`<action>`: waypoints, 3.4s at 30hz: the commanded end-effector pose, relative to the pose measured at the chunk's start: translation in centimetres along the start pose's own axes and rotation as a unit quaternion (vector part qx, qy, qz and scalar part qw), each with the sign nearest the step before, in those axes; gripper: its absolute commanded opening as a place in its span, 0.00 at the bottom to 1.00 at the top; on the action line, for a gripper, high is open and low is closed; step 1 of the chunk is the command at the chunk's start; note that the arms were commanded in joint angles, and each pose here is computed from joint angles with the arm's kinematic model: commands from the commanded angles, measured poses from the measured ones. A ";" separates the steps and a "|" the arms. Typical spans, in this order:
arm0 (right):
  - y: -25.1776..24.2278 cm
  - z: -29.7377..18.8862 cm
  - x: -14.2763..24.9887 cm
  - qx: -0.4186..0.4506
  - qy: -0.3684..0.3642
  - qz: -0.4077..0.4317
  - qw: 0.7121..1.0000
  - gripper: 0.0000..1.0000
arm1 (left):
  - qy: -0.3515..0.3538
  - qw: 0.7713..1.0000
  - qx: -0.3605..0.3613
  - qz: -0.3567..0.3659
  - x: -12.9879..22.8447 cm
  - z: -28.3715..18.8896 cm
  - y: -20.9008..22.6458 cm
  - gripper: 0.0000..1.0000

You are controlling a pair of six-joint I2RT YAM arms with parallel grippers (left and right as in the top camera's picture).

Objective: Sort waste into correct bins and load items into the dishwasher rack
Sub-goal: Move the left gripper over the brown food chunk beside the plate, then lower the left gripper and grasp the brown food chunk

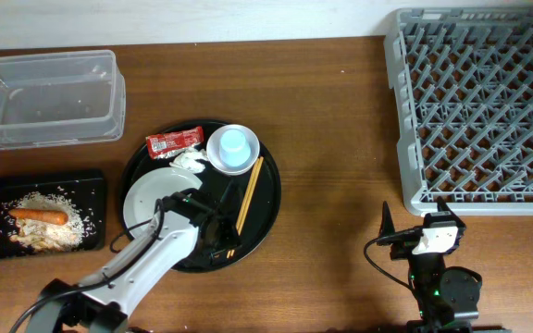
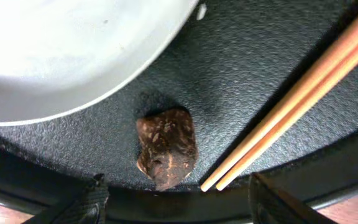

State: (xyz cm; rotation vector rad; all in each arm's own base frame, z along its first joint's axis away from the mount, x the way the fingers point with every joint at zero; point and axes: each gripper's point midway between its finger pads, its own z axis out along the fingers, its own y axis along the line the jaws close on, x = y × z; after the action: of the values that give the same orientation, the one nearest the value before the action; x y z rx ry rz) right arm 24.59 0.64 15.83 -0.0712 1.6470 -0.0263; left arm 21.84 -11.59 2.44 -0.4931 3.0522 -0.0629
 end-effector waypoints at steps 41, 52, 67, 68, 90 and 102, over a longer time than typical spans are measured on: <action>0.0 0.0 0.3 0.001 0.001 -0.001 1.000 0.98 | 0.016 0.996 -0.056 -0.061 -0.5 -0.1 0.8 0.24; 0.0 0.0 0.3 0.001 0.001 -0.001 1.000 0.98 | -0.087 0.996 -0.003 -0.030 -4.9 -8.6 -1.0 0.25; 0.0 0.0 0.3 0.001 0.001 -0.001 1.000 0.98 | -0.242 0.933 0.016 -0.267 -17.9 -13.2 12.3 0.34; 0.0 0.0 0.3 0.001 0.001 -0.001 1.000 0.98 | -0.236 0.933 0.026 -0.270 -17.9 -13.1 12.3 0.34; 0.0 0.0 0.3 0.001 0.001 -0.001 1.000 0.98 | -0.100 0.992 0.056 -0.043 -18.2 -2.0 5.2 0.53; 0.0 0.0 0.3 0.001 0.001 -0.001 1.000 0.98 | -0.075 0.996 -0.005 -0.048 -17.5 0.1 7.3 0.62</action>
State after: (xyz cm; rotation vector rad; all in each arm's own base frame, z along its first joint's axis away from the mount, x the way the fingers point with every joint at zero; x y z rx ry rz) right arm 24.59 0.64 15.82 -0.0712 1.6473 -0.0263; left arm 36.06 0.15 3.35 -0.6309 2.8691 -0.0752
